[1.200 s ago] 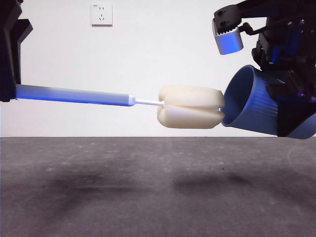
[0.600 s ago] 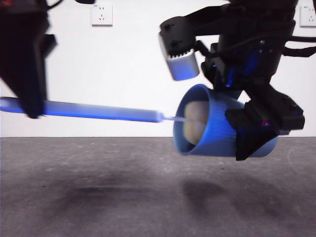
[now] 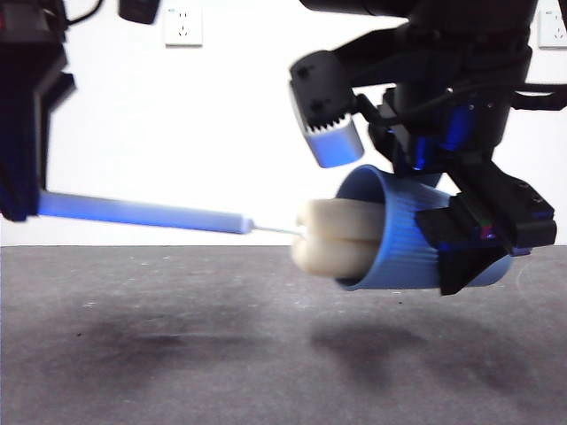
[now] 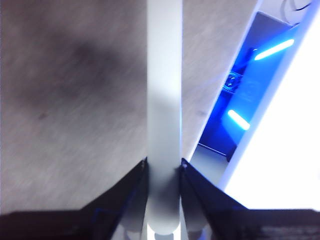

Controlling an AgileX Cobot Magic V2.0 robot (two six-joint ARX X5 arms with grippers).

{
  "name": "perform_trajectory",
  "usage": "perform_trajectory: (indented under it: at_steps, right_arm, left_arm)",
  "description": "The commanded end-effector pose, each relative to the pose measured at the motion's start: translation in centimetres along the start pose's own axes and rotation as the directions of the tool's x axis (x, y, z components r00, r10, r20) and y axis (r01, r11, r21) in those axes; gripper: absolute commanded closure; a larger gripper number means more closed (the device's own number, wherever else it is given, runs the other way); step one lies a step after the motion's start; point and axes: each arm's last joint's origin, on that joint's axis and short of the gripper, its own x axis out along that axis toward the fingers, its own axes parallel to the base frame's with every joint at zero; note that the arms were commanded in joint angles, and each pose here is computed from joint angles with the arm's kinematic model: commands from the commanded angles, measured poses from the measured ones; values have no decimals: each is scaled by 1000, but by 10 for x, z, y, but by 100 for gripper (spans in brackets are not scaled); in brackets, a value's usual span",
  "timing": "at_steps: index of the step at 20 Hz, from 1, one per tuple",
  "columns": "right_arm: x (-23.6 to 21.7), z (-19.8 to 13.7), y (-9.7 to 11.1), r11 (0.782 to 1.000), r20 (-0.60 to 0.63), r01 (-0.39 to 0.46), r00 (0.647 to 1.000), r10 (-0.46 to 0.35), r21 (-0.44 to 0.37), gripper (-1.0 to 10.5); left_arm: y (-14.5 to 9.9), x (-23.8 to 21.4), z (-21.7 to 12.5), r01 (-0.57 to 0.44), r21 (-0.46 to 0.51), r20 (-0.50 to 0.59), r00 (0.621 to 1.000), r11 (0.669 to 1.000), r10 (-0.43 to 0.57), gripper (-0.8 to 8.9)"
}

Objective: Pick up the cup brush,pick up the cup,insert the brush into the cup,clean the cup,put the cup brush back,put the cup back to the fixed position on the table

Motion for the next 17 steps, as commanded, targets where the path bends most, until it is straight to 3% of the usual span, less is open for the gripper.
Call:
perform_trajectory:
  at_steps: [1,5,10,17]
  right_arm:
    - [4,-3,-2,1000,-25,-3,1000,3,26,964]
    - [4,-2,-4,999,-8,11,1000,-11,40,964]
    - [3,0,-4,999,6,15,1000,-16,42,964]
    - [-8,16,4,999,81,50,995,-51,14,964]
  left_arm:
    - [5,-10,-8,-27,-43,21,999,999,28,822]
    - [6,-12,-11,-20,-27,19,1000,999,21,822]
    - [5,-12,-1,52,-12,138,989,999,-50,822]
    - [-5,3,24,99,25,204,974,995,-102,822]
